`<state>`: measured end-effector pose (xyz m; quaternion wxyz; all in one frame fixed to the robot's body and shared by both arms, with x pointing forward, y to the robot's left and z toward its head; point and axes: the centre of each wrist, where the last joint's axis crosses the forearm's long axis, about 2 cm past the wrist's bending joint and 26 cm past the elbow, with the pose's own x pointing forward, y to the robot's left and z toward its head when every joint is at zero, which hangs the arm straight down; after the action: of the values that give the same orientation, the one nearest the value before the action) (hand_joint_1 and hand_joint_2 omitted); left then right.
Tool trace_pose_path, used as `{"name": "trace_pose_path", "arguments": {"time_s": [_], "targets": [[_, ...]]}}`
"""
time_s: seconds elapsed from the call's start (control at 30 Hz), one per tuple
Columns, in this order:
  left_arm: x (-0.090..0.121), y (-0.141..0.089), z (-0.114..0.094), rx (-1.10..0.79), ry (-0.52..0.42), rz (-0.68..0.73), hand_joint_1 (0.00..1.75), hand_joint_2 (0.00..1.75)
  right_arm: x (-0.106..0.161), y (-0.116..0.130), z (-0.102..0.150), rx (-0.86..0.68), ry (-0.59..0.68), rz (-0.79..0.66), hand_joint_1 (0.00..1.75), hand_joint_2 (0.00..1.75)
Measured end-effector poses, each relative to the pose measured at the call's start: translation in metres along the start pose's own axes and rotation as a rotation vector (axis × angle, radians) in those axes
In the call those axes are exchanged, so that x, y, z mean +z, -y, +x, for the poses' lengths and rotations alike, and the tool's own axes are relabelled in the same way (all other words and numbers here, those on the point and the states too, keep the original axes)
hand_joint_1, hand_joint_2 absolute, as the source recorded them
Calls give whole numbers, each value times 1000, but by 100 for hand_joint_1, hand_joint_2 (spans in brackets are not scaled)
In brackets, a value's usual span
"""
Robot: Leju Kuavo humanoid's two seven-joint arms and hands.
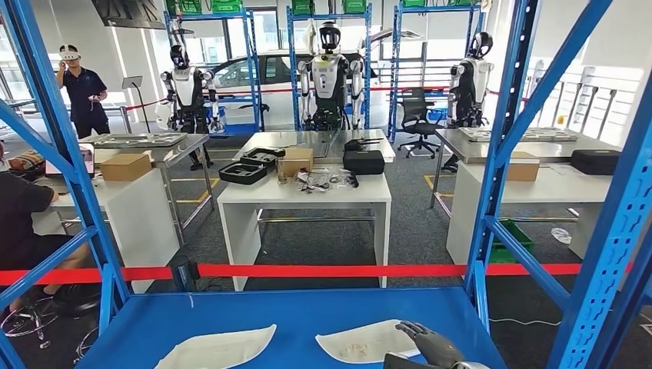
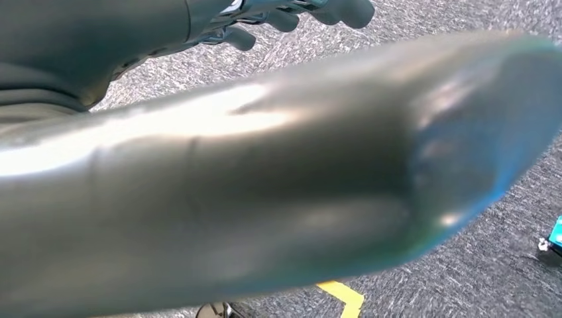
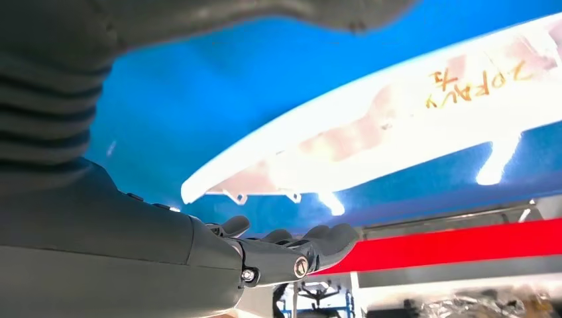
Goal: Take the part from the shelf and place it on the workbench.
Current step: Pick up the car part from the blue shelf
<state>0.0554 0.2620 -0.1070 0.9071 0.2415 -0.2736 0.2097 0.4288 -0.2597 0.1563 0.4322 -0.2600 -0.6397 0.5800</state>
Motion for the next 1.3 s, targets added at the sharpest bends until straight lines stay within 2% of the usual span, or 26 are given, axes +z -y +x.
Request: {"name": "trace_pose_path", "arguments": {"time_s": [0.2, 0.8, 1.07, 1.3], "targets": [[0, 1, 0, -1, 43, -22, 0, 0, 3, -4, -4, 20, -29, 23, 0, 175], [1, 1, 0, -3, 51, -33, 0, 0, 11, -7, -17, 106, -100, 71, 0, 175], [2, 3, -1, -15, 48, -46, 0, 0, 8, -7, -14, 345, -165, 69, 0, 175], [4, 5, -1, -21, 47, -56, 0, 0, 6, -8, -10, 494, -183, 40, 0, 175]]}}
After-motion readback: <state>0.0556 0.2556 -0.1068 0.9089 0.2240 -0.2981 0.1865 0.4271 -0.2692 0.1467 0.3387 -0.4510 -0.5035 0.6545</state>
